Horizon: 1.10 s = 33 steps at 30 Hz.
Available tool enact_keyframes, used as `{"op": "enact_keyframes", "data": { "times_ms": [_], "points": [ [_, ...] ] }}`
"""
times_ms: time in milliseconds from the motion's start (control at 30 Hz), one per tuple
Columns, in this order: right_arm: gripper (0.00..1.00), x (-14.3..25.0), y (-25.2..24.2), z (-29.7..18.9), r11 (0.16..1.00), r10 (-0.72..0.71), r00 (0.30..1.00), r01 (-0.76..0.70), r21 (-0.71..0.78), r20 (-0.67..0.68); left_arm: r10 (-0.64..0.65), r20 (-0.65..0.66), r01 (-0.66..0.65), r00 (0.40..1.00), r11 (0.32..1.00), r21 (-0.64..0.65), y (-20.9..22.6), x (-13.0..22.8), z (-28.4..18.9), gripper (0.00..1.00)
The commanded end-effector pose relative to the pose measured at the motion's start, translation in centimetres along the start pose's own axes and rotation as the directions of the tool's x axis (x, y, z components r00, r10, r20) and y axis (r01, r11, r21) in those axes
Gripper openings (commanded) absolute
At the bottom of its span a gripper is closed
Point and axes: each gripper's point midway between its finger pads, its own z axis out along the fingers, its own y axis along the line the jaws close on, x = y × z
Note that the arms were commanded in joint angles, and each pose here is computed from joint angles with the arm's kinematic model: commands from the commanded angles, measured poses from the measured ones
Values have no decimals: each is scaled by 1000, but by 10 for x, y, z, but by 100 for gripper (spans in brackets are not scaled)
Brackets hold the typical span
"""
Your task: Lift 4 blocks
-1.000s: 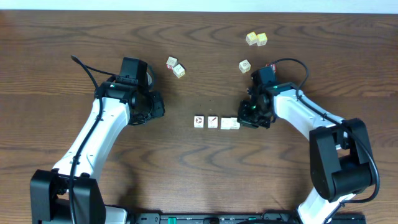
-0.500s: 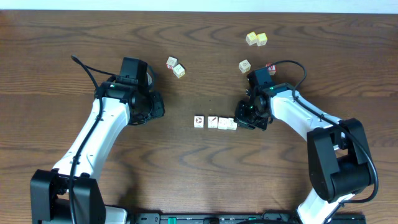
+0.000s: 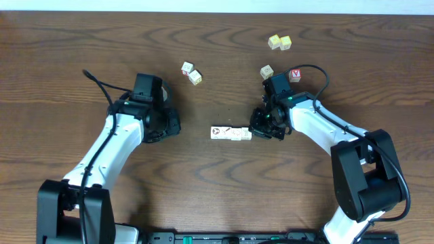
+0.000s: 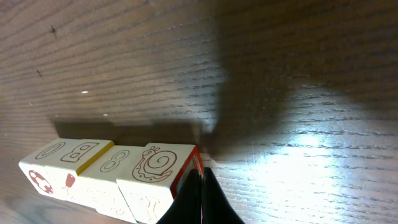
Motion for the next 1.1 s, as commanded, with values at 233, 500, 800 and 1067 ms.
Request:
{"op": "enact_keyframes", "data": {
  "times_ms": [233,500,800,1067],
  "points": [
    [1,1,2,1,1000,2,1000,-2,-7,1,58,-81,-49,995,993,108,-32,21,48,24],
    [1,6,-5,-1,996,-84,996,84,15,-27,62,-88,-57,994,996,65,-33,27,64,23],
    [1,23,-32,-47,955,-162,970,201,218,-183,100,-8,-100,995,995,0,-26,13,49,8],
    [1,58,12,-14,928,-247,959,274,251,-137,103,53,-90,993,973,-212,11,2,43,34]
  ]
}}
